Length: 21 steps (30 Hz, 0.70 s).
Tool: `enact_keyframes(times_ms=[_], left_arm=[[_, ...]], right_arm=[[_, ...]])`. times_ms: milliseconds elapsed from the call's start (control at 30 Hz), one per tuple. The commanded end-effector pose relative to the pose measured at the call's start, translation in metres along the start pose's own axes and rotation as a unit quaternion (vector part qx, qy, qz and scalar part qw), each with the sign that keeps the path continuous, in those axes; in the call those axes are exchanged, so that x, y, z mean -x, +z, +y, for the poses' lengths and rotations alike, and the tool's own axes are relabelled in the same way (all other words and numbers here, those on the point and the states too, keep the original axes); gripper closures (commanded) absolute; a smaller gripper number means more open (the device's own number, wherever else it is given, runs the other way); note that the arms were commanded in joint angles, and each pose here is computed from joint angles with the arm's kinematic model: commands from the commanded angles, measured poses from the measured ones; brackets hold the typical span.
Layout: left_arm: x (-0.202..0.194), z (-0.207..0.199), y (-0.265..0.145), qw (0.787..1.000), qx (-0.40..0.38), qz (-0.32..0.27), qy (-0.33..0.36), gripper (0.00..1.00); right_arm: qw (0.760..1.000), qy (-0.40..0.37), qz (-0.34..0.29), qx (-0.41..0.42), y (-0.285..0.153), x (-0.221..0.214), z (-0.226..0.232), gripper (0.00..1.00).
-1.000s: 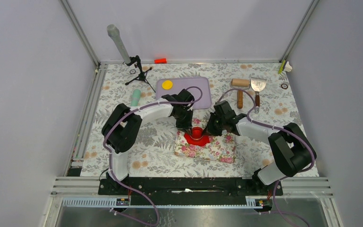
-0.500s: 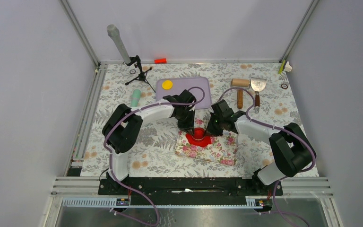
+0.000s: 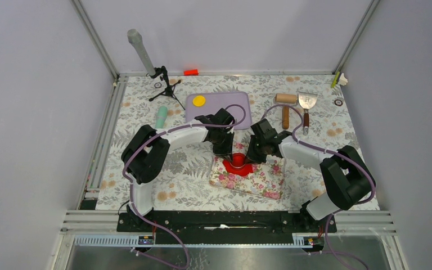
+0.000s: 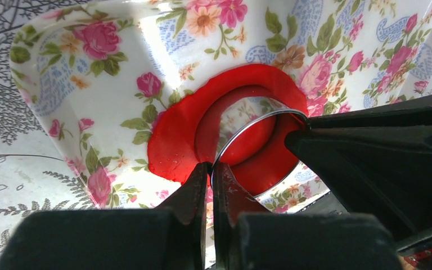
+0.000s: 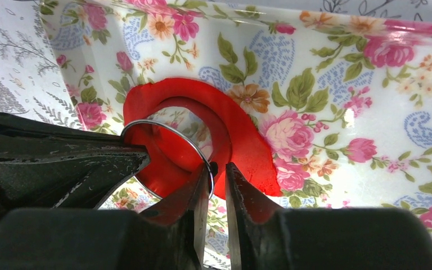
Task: Roll out the dumpling wrappers from the dough
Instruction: Press the dumpling wrapper on the work surface.
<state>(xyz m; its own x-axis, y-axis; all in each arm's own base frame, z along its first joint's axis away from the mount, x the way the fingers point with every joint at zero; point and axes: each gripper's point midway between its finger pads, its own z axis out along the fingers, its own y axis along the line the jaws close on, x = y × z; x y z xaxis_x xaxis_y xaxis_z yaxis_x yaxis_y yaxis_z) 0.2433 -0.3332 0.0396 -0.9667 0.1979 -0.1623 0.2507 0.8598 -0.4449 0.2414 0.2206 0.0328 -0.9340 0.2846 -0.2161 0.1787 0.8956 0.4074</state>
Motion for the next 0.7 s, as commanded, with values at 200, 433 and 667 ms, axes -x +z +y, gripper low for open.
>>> enact_keyframes(times_ms=[200,433,667], left_arm=[[-0.052,0.029,0.018,0.996,0.047,0.081,0.012,1.0],[-0.055,0.033,0.02,0.995,0.052,0.085,0.018,1.0],[-0.053,0.036,0.022,0.995,0.059,0.085,0.018,1.0]], right_arm=[[0.998,-0.011,-0.012,-0.06,0.002,0.012,-0.02,0.75],[0.998,-0.019,-0.015,-0.061,0.007,0.028,-0.017,0.75],[0.999,-0.02,-0.024,-0.038,0.004,0.043,-0.005,0.73]])
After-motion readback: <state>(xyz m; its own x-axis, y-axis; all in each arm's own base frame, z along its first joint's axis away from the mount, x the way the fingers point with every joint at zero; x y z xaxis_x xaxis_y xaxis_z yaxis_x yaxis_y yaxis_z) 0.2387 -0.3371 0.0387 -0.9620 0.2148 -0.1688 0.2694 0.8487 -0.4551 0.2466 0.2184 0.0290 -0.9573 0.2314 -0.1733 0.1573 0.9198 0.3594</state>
